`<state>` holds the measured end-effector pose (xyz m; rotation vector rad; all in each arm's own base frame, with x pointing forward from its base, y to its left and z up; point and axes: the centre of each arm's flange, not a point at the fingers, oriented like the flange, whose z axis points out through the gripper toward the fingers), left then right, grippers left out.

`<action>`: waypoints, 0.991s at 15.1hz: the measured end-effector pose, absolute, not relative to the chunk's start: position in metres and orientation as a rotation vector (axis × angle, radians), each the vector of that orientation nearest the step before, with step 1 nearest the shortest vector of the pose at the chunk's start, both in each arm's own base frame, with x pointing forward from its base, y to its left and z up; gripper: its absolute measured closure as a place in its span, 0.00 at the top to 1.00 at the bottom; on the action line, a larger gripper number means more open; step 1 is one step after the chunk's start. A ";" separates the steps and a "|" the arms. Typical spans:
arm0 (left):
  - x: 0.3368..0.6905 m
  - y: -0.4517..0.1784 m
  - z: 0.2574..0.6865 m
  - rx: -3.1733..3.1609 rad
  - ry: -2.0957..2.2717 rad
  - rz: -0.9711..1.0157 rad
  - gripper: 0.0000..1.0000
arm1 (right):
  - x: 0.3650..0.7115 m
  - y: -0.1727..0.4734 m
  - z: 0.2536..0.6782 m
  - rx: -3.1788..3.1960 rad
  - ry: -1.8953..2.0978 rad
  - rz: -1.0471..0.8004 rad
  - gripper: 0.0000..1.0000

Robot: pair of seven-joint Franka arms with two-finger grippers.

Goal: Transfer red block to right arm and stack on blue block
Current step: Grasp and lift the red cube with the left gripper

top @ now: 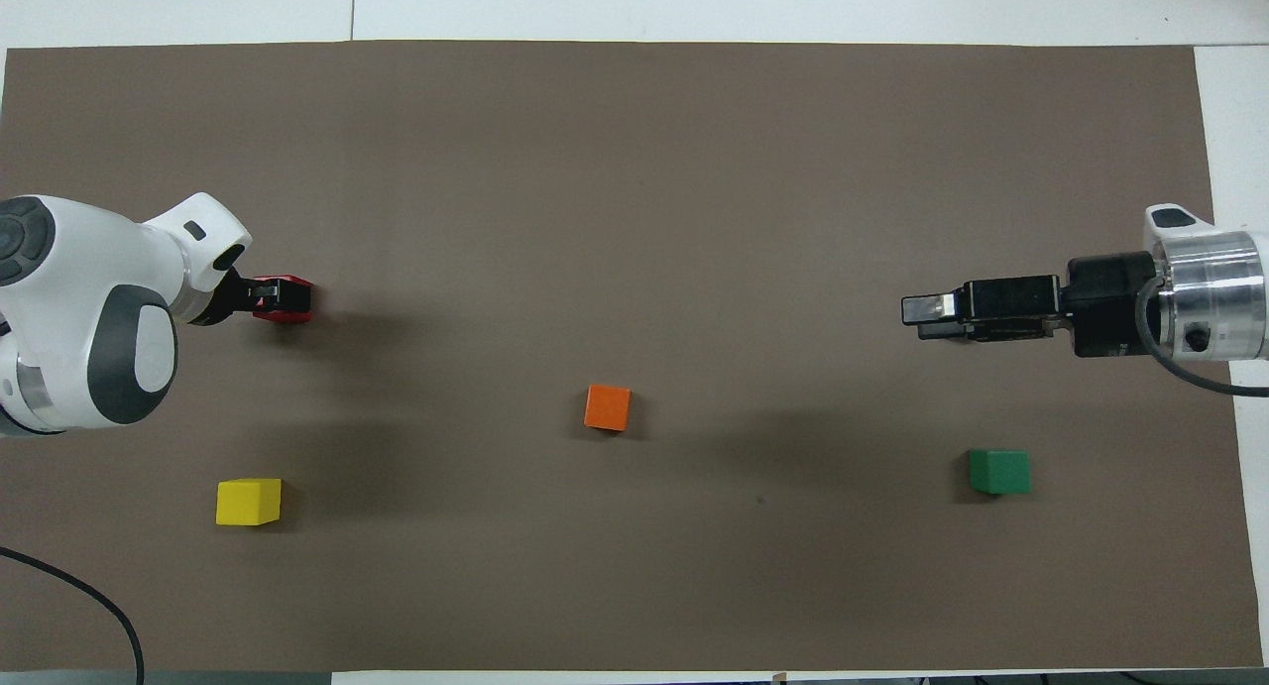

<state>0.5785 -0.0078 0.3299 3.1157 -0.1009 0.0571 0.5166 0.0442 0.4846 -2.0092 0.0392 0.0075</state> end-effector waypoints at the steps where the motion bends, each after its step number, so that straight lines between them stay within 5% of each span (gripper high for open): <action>1: 0.580 -0.010 0.327 3.114 -0.106 0.068 1.00 | 0.514 0.052 0.478 -1.955 0.035 0.006 1.00; 4: 0.582 -0.017 0.315 3.109 -0.125 0.063 1.00 | 0.505 0.075 0.468 -1.798 0.034 0.025 1.00; 8: 0.582 -0.015 0.311 3.100 -0.095 0.046 0.56 | 0.494 0.111 0.456 -1.613 0.031 0.006 1.00; 12: 0.583 -0.017 0.325 3.008 0.116 -0.060 0.54 | 0.475 0.163 0.442 -1.436 0.045 0.011 1.00; 15: 0.581 -0.047 0.385 2.965 0.336 -0.158 0.54 | 0.466 0.191 0.443 -1.327 0.076 0.036 1.00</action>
